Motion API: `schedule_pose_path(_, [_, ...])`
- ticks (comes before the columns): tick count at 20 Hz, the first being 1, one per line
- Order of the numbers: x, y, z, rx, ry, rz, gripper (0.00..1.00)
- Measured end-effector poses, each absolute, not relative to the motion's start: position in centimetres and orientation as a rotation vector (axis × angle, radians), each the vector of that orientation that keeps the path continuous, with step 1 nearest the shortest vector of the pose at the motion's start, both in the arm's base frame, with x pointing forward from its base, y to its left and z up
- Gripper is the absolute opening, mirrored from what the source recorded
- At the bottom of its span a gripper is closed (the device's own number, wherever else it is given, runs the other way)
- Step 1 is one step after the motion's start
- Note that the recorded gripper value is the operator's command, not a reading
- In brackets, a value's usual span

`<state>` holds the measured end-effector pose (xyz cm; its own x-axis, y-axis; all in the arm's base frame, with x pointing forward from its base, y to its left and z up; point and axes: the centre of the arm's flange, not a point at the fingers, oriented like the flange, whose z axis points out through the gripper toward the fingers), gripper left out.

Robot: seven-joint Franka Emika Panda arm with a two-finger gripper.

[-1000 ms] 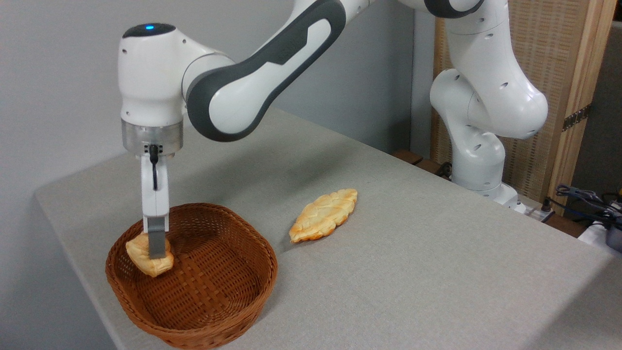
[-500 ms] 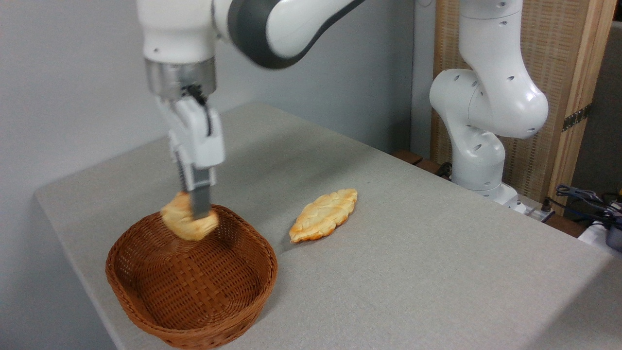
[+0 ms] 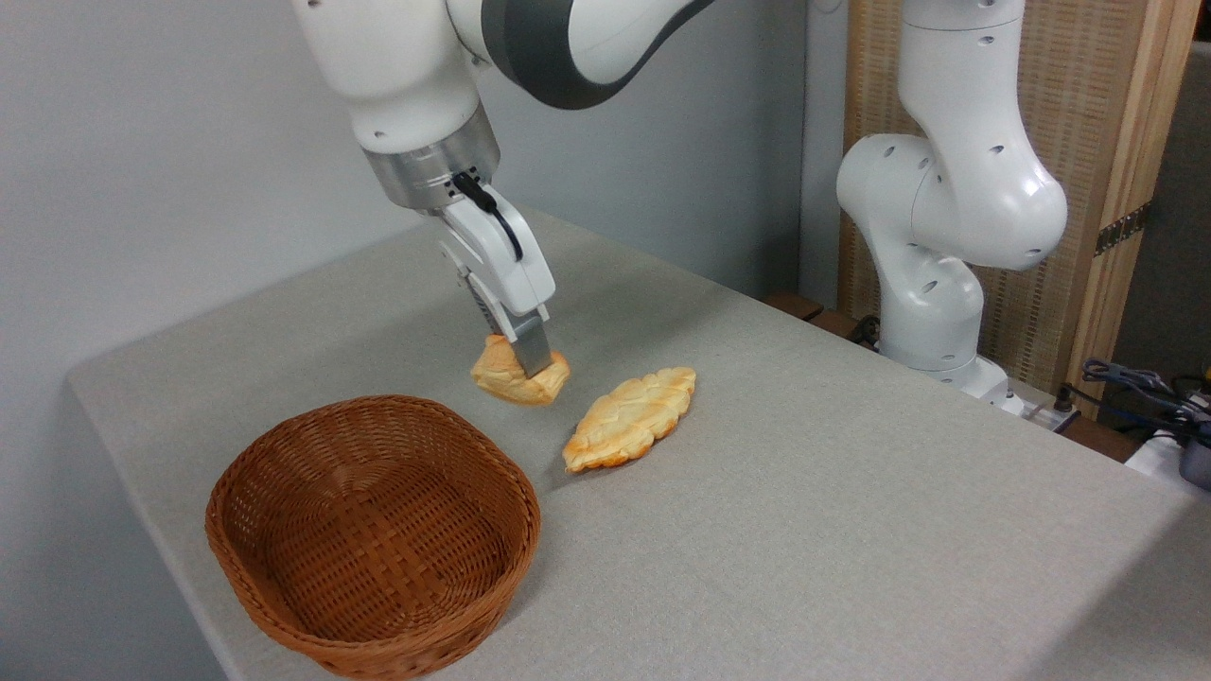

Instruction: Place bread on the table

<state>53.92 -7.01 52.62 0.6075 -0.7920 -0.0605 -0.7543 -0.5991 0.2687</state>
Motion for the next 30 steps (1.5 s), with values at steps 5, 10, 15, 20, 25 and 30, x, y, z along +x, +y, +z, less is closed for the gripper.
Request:
schedule_pose_path(5, [52.4,-10.6,49.2,2.560,-1.314,-0.382,1.00])
schedule_pose_path(10, [52.5,-11.2,47.6,2.541,-1.318,-0.428,1.00])
schedule_pose_path(15, [53.0,-10.7,45.9,2.546,-1.319,-0.477,1.00])
schedule_pose_path(20, [53.0,-10.6,46.0,2.549,-1.317,-0.475,1.00])
schedule_pose_path(25, [54.3,-7.8,49.7,2.631,-1.274,-0.339,1.00])
schedule_pose_path(30, [56.1,-3.1,54.2,2.742,-1.215,-0.091,1.00])
